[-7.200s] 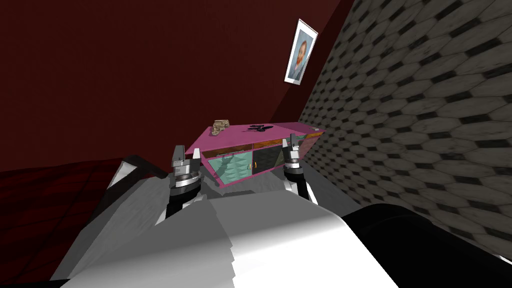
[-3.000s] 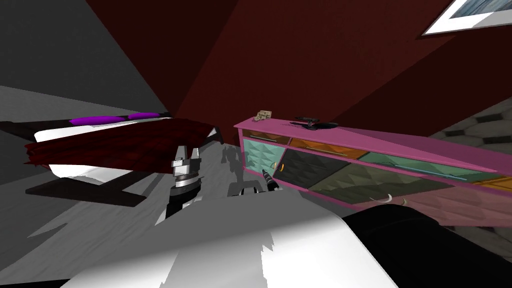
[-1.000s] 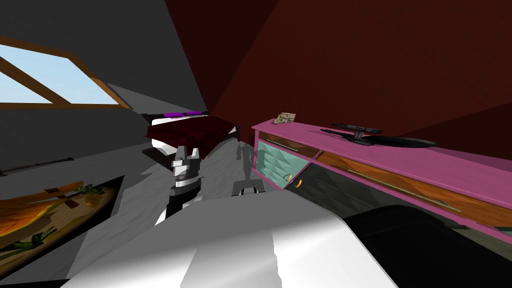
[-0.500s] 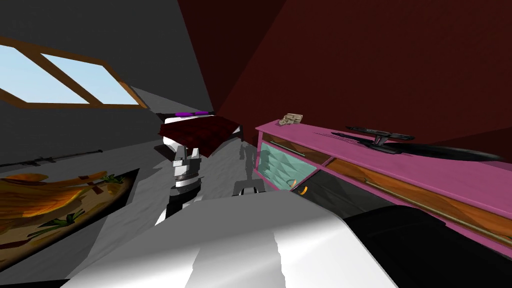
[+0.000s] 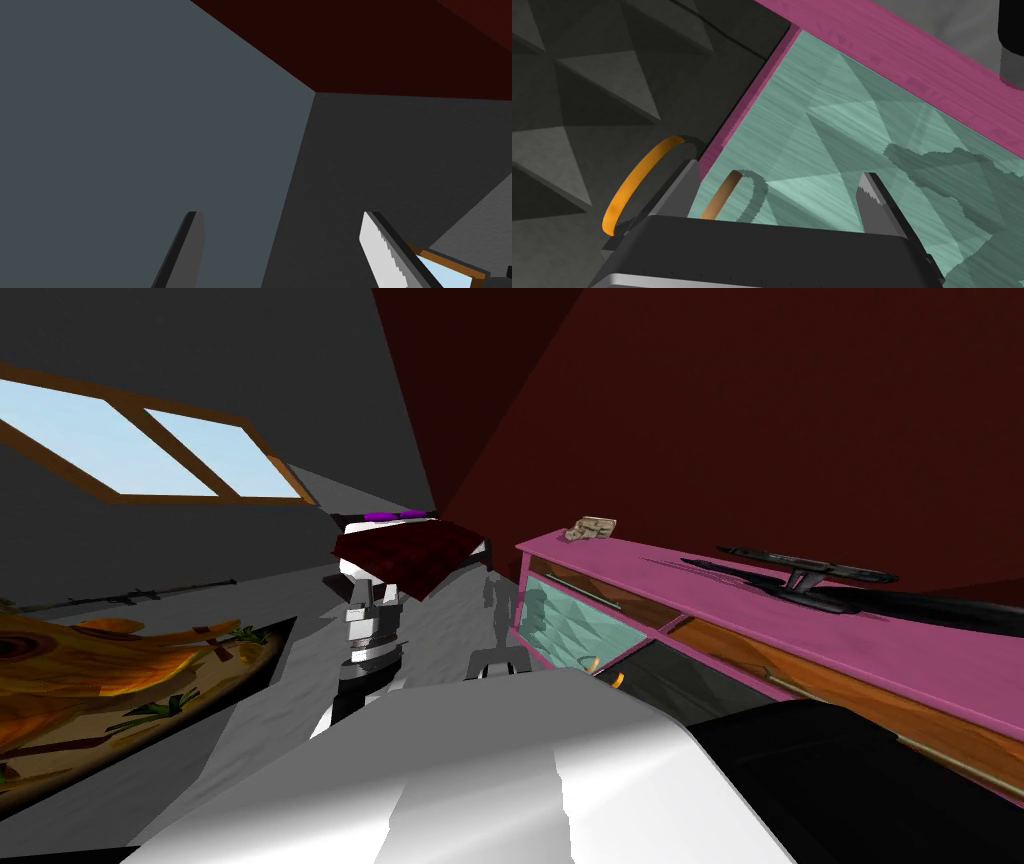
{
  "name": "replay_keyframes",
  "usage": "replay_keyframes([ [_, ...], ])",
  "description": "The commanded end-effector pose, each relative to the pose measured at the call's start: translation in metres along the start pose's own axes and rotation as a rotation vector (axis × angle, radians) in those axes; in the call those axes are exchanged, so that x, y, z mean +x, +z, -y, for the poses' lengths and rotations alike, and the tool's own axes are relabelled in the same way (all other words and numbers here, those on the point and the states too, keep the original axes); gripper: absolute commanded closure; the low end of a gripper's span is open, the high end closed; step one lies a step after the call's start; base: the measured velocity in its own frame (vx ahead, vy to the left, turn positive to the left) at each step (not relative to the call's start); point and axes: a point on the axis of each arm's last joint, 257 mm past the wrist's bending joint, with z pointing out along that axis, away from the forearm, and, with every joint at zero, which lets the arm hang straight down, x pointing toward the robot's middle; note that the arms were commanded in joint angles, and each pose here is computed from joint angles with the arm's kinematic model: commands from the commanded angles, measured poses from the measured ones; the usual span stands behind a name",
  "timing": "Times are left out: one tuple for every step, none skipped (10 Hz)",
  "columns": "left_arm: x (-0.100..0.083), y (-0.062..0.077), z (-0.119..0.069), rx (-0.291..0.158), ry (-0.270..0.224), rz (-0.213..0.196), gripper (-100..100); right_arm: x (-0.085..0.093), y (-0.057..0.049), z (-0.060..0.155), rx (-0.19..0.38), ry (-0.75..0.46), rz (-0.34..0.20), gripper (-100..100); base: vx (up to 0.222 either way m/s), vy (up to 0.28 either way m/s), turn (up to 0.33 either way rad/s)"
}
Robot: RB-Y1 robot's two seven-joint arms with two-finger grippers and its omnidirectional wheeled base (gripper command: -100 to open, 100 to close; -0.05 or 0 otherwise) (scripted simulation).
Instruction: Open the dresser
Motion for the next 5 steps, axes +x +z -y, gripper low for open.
replay_keyframes([
  [0.000,0.000,0.000,0.000,0.000,0.000,0,0.004,0.001,0.026,0.084,-0.067,0.024,-100,0.051,-0.024,0.080],
  [0.000,0.000,0.000,0.000,0.000,0.000,0,0.003,0.002,0.036,0.115,-0.109,0.044,-100,0.064,-0.019,0.136],
  [0.000,0.000,0.000,0.000,0.000,0.000,0,0.005,0.002,0.045,0.143,-0.119,0.046,-100,0.054,-0.017,0.060],
  [0.000,0.000,0.000,0.000,0.000,0.000,0,0.005,0.002,0.045,0.143,-0.119,0.046,-100,0.017,-0.009,-0.016],
  [0.000,0.000,0.000,0.000,0.000,0.000,0,0.002,0.002,0.060,0.192,-0.160,0.071,-100,0.031,-0.020,0.105],
])
